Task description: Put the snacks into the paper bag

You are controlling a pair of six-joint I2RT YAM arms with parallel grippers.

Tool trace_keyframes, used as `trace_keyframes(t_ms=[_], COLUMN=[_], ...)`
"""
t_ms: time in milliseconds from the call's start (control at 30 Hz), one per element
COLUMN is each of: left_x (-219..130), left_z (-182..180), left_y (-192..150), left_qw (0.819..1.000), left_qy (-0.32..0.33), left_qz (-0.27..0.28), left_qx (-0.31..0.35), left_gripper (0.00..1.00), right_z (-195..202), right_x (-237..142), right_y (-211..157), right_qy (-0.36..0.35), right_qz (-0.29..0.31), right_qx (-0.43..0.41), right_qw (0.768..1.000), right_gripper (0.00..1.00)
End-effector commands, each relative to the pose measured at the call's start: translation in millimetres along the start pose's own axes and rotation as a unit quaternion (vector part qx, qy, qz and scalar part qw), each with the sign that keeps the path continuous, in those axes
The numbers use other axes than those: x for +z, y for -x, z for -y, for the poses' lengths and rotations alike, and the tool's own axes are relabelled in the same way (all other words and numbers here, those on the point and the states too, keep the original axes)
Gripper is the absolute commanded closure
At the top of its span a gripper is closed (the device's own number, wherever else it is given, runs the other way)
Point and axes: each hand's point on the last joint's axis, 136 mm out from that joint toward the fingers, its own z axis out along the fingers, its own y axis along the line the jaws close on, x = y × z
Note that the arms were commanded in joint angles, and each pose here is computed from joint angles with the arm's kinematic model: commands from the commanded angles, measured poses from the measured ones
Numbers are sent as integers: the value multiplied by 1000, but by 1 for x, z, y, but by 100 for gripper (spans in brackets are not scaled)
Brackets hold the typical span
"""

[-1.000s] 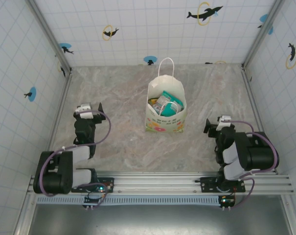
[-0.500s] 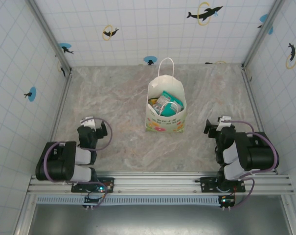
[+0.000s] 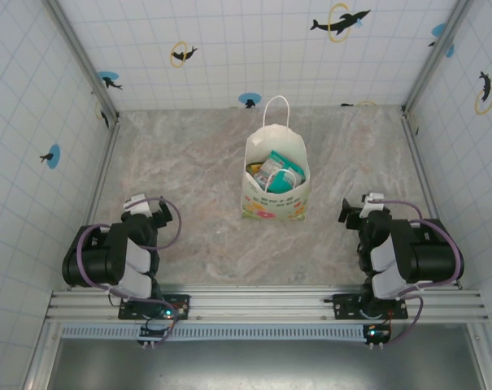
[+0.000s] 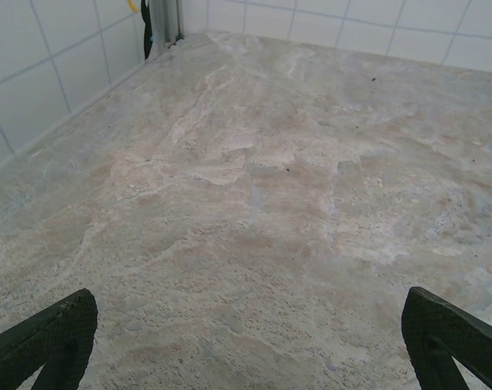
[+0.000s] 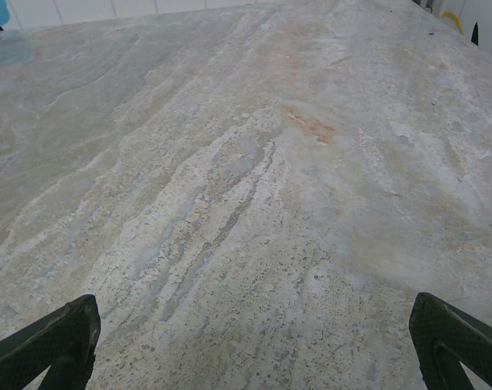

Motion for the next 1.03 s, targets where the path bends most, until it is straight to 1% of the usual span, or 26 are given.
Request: trace_keyframes(t_ms=[0, 967, 1000], left_x=[-8, -5, -6], left_z=[-3, -2, -2], left_y=[-3, -5, -4], left_qw=[1000, 1000, 1000], left_qy=[7, 9, 9], left_qz=[4, -3, -2], left_qx=[-3, 3, 3], left_gripper=[2, 2, 2], right_z=[1, 1, 1], right_x=[-1, -1, -1], right_y=[3, 2, 2], right_qy=[1, 5, 5], right_qz=[7, 6, 6], right_qx=[6, 10, 10], right_qw=[1000, 1000, 1000], right_gripper=[0, 0, 7])
